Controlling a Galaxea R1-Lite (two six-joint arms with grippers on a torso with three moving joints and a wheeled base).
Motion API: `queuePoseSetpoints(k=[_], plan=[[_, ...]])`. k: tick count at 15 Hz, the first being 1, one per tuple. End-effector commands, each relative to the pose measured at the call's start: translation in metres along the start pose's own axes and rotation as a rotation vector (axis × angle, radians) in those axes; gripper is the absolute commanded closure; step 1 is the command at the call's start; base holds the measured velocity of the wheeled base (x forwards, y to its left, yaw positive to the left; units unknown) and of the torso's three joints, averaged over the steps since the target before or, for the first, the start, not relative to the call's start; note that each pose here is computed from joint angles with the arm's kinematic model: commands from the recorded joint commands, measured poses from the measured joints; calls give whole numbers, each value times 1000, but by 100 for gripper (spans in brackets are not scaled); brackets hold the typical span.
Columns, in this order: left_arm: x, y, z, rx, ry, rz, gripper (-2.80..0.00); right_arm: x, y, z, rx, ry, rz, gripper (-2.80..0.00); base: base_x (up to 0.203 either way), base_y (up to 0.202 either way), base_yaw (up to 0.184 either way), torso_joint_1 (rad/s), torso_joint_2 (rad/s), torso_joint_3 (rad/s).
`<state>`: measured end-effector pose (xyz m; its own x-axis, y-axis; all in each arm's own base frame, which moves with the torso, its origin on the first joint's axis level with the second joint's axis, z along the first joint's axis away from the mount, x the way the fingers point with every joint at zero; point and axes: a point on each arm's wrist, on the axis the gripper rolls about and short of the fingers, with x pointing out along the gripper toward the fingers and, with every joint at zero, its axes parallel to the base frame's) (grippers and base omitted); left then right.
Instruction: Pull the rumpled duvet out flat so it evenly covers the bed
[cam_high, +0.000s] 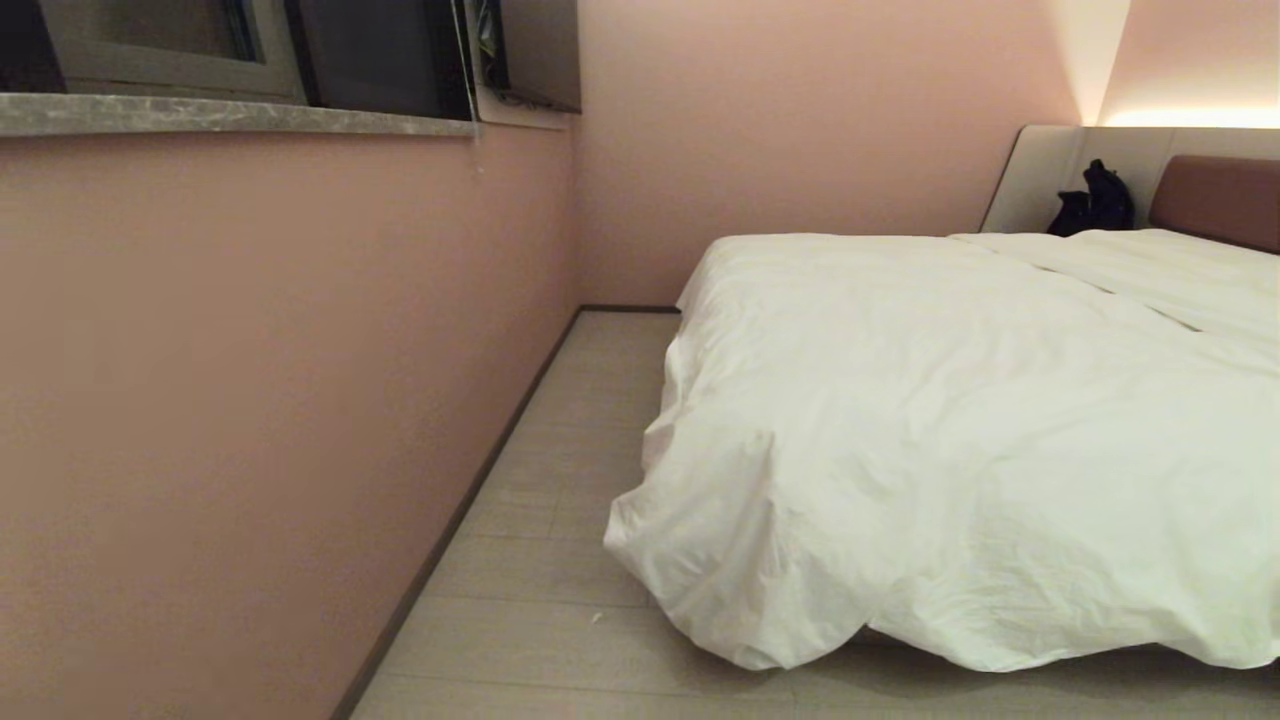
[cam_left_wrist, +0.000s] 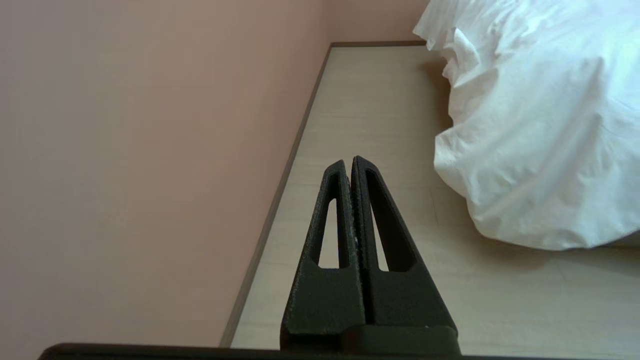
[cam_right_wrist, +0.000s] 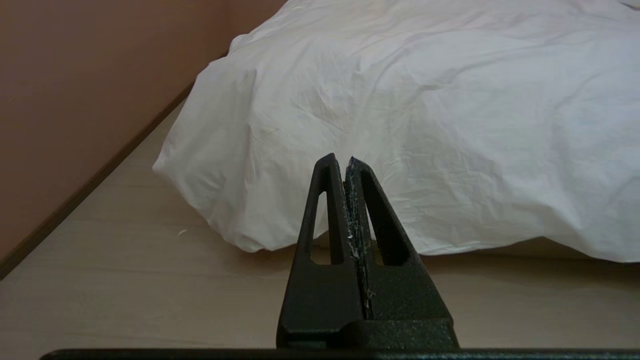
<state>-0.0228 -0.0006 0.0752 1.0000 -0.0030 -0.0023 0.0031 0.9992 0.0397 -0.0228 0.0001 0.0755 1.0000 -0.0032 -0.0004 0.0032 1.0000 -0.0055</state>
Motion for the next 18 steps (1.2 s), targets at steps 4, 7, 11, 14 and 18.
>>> queuePoseSetpoints(k=[4,7,11,14,18], plan=[[0,0,0,3,-1,0,0,0,0,0,-3,1,-1,0,-50,0,-1,0,1,2],[0,0,0,0,1,0,0,0,0,0,2,1,-1,0,0,0,0,0,0,0],[0,0,0,0,0,0,0,0,0,0,2,1,-3,0,0,0,0,0,0,0],[0,0,0,0,1,0,0,0,0,0,2,1,-1,0,0,0,0,0,0,0],[0,0,0,0,1,0,0,0,0,0,-2,0,-1,0,0,0,0,0,0,0]])
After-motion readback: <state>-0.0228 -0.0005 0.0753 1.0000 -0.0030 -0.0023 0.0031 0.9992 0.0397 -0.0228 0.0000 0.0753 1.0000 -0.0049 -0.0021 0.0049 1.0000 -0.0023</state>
